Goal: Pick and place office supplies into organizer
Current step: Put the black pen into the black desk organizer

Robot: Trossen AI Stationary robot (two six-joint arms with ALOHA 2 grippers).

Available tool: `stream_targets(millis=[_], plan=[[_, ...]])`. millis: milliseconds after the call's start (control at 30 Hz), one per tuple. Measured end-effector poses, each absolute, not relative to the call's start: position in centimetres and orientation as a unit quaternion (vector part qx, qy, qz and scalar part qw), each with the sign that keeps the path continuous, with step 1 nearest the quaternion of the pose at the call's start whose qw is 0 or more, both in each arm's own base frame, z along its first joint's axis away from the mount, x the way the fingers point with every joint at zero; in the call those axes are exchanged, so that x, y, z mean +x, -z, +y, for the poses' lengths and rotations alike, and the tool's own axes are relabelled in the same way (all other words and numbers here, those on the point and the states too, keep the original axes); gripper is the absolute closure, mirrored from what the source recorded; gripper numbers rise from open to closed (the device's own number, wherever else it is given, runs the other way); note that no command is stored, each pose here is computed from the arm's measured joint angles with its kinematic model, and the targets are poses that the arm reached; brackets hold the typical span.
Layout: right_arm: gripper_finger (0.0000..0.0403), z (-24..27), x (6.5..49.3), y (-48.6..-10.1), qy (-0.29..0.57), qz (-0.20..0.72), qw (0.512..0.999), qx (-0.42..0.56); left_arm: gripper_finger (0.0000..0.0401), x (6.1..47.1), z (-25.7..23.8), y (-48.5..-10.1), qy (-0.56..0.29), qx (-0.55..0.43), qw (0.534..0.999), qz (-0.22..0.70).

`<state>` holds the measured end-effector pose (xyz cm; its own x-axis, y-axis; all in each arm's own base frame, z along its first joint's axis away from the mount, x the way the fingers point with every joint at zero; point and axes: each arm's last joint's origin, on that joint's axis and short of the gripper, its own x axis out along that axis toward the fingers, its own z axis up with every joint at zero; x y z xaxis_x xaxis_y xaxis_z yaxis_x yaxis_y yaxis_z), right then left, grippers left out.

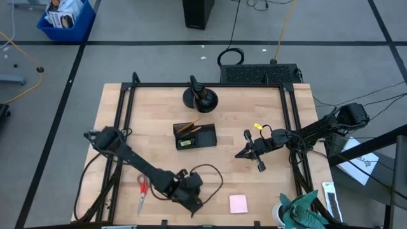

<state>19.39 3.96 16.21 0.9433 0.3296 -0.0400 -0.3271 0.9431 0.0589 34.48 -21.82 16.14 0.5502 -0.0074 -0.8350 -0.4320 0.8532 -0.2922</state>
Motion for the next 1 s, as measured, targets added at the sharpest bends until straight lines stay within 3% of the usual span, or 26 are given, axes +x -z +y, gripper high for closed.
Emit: stream_targets(millis=[267,633,1000], plan=[[0.0403,4.0,19.4,-16.4,-0.167,0.014,0.985,0.031,0.0397,35.9,-21.1,-16.7,-0.184,-0.231,0.810,0.507],[0.0403,4.0,19.4,-16.4,-0.167,0.015,0.985,0.031,0.0327,37.2,-18.9,-16.5,-0.181,-0.280,0.778,0.532],[0.0403,4.0,19.4,-16.4,-0.167,0.015,0.985,0.031,0.0322,37.2,-18.5,-15.6,-0.174,-0.276,0.758,0.564]])
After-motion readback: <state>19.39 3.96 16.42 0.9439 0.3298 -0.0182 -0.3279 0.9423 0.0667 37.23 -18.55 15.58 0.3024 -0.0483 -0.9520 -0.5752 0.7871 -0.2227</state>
